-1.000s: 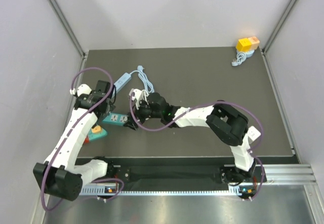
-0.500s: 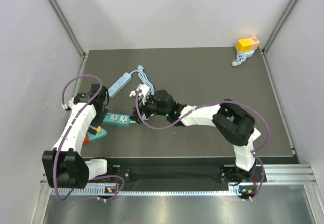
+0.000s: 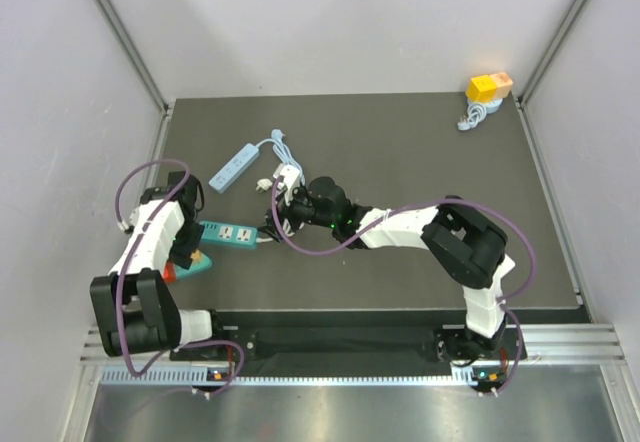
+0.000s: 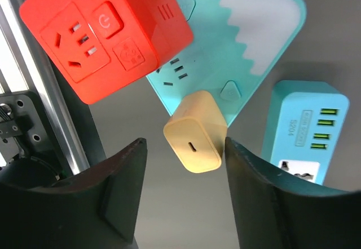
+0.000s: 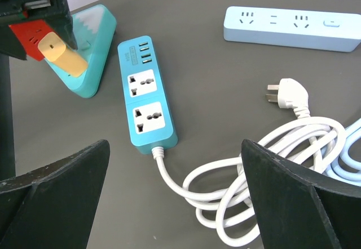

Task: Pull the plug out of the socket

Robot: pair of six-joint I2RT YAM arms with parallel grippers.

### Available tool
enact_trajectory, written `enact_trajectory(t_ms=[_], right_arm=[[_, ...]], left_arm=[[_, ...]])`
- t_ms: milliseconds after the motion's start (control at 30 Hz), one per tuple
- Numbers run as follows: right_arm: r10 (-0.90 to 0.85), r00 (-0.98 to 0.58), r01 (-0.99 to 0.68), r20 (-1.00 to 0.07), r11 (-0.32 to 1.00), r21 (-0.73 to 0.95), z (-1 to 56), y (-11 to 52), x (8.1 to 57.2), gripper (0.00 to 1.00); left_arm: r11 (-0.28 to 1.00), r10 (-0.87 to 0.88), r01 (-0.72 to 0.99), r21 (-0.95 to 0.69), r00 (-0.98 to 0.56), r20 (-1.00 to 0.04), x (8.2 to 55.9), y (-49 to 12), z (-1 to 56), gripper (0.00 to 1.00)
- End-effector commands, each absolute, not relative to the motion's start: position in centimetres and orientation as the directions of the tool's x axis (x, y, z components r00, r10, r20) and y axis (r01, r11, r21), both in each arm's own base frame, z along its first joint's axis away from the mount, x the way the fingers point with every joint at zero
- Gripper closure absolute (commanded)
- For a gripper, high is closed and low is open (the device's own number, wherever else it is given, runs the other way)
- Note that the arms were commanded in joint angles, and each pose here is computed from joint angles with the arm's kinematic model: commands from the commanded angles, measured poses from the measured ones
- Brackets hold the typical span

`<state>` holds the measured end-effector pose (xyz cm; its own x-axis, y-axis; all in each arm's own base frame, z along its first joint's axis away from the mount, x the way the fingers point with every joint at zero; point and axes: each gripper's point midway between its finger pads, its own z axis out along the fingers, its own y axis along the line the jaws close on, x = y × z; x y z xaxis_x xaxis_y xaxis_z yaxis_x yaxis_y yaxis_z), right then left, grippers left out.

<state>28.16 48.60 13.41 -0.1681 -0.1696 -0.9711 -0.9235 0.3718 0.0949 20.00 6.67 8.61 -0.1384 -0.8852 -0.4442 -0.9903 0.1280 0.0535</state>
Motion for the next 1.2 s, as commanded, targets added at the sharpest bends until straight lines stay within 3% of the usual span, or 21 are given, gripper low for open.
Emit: enact_trajectory(t_ms=[0,100,333,467,700,900,1000,1133,1167], right_arm=[[-0.085,-0.094,-0.928,-0.992,0.368,0.056,17.6,48.7,28.9,0.00],[-0.087,-0.096,-0.927,-0.992,0.371,0.057,17.5,48.7,29.1,0.00],[-0.094,-0.097,-0.922,-0.991,0.384,0.054,17.2,48.6,29.3,0.00],[-0.093,-0.096,-0.922,-0.991,0.384,0.053,17.3,48.6,29.2,0.00],[-0.096,-0.095,-0.918,-0.991,0.393,0.050,17.2,48.5,29.4,0.00],[-0.092,-0.104,-0.911,-0.990,0.408,0.058,17.2,48.2,29.8,0.00],[-0.077,-0.113,-0.907,-0.991,0.415,0.072,17.3,47.8,30.1,0.00],[-0.057,-0.129,-0.900,-0.990,0.425,0.093,17.4,47.1,30.6,0.00],[-0.052,-0.139,-0.897,-0.989,0.429,0.104,17.3,46.9,30.7,0.00]], left_arm=[[0.095,-0.895,-0.995,0.014,-0.092,-0.436,20.5,6.6,8.0,0.39],[0.077,-0.896,-0.997,0.009,-0.073,-0.438,20.1,6.6,7.6,0.39],[0.072,-0.900,-0.997,0.022,-0.074,-0.430,19.6,6.4,6.8,0.51],[0.107,-0.908,-0.994,0.013,-0.103,-0.407,19.9,5.9,6.6,0.76],[0.162,-0.955,-0.985,-0.056,-0.142,-0.262,20.4,2.3,5.9,0.96],[0.251,-0.950,-0.963,-0.096,-0.227,-0.213,20.6,-3.1,5.8,0.94],[0.228,-0.968,-0.961,-0.154,-0.208,-0.137,21.2,-5.7,5.6,0.91],[0.280,-0.958,-0.940,-0.196,-0.262,-0.114,22.1,-8.7,5.9,0.83],[0.286,-0.957,-0.934,-0.213,-0.268,-0.113,22.7,-9.3,6.4,0.74]])
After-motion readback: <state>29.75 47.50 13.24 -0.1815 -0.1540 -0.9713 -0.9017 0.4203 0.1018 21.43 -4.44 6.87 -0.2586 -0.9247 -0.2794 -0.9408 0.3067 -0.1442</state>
